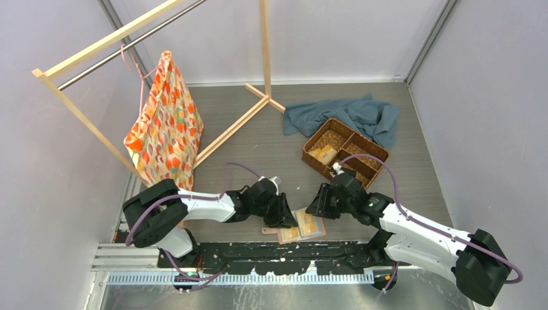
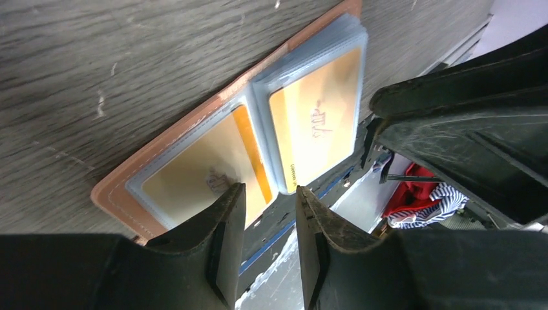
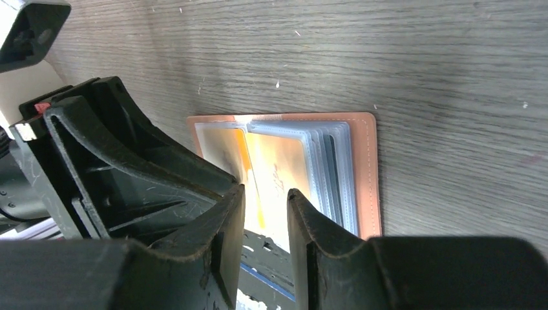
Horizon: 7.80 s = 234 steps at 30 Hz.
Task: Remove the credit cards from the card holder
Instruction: Remove the credit card from the card holder, then place the credit card in the storage box.
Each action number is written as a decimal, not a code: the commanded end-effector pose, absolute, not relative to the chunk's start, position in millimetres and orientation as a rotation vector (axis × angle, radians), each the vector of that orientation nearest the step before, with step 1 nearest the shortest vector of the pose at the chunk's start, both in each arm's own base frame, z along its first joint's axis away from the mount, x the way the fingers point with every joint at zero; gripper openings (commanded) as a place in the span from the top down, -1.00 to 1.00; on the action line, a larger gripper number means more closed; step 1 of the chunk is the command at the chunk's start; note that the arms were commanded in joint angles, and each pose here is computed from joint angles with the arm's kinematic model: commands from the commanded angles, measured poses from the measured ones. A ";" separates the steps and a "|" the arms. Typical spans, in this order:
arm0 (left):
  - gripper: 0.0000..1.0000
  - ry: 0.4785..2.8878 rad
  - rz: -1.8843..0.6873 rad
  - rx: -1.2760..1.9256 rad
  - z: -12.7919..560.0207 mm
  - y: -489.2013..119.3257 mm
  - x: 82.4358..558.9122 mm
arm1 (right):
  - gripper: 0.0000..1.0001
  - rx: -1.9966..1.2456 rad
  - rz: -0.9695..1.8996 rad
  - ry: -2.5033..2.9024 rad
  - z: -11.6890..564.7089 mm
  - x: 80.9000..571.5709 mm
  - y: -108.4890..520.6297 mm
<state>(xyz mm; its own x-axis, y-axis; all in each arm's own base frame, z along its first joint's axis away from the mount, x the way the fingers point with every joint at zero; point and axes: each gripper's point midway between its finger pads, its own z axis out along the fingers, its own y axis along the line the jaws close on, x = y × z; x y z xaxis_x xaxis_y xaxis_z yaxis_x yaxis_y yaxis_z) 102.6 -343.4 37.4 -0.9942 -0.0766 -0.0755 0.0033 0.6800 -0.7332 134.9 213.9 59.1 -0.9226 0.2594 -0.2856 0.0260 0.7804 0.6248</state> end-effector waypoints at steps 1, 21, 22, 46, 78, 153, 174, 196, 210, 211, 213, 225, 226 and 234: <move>0.28 2.661 -1.334 -0.106 55.3 -361.2 119.6 | 0.30 0.174 0.945 2.605 56.5 133.9 219.8; 0.28 2.677 -1.332 -0.138 42.5 -356.8 118.2 | 0.33 0.192 0.867 2.642 36.4 123.8 202.5; 0.28 2.677 -1.336 -0.137 42.6 -357.2 117.8 | 0.34 0.189 0.870 2.645 36.0 123.3 202.8; 0.34 2.678 -1.340 -0.174 31.6 -356.1 119.2 | 0.36 0.134 0.951 2.696 27.5 110.4 213.2; 0.99 2.565 -1.402 -0.212 28.3 -323.6 115.7 | 0.44 0.220 0.951 2.740 3.1 104.6 212.8; 0.56 2.566 -1.410 -0.115 35.7 -302.8 114.1 | 0.50 0.106 1.133 2.576 66.6 134.7 256.8; 0.99 2.612 -1.362 -0.147 24.0 -301.9 115.6 | 0.50 0.059 1.179 2.590 67.2 130.4 264.5; 0.99 2.641 -1.311 -0.133 17.5 -285.7 109.9 | 0.59 0.177 1.028 2.686 17.6 120.7 244.7; 0.99 2.606 -1.233 -0.126 28.3 -263.2 110.4 | 0.59 0.180 1.035 2.681 15.5 122.3 246.6; 0.99 2.609 -1.223 -0.126 27.9 -261.0 110.1 | 0.59 0.176 1.034 2.682 15.1 121.9 246.6; 0.99 2.609 -1.215 -0.127 28.2 -257.3 109.4 | 0.59 0.177 1.035 2.680 15.3 122.2 246.6; 0.99 2.616 -1.187 -0.118 36.6 -238.7 99.0 | 0.59 0.162 1.045 2.668 22.1 122.8 247.6; 0.99 2.600 -1.198 -0.117 41.0 -238.9 100.0 | 0.59 0.160 1.047 2.666 23.6 123.0 247.7; 0.99 2.568 -1.221 -0.132 55.2 -232.3 95.8 | 0.39 0.129 1.063 2.630 46.3 128.4 252.1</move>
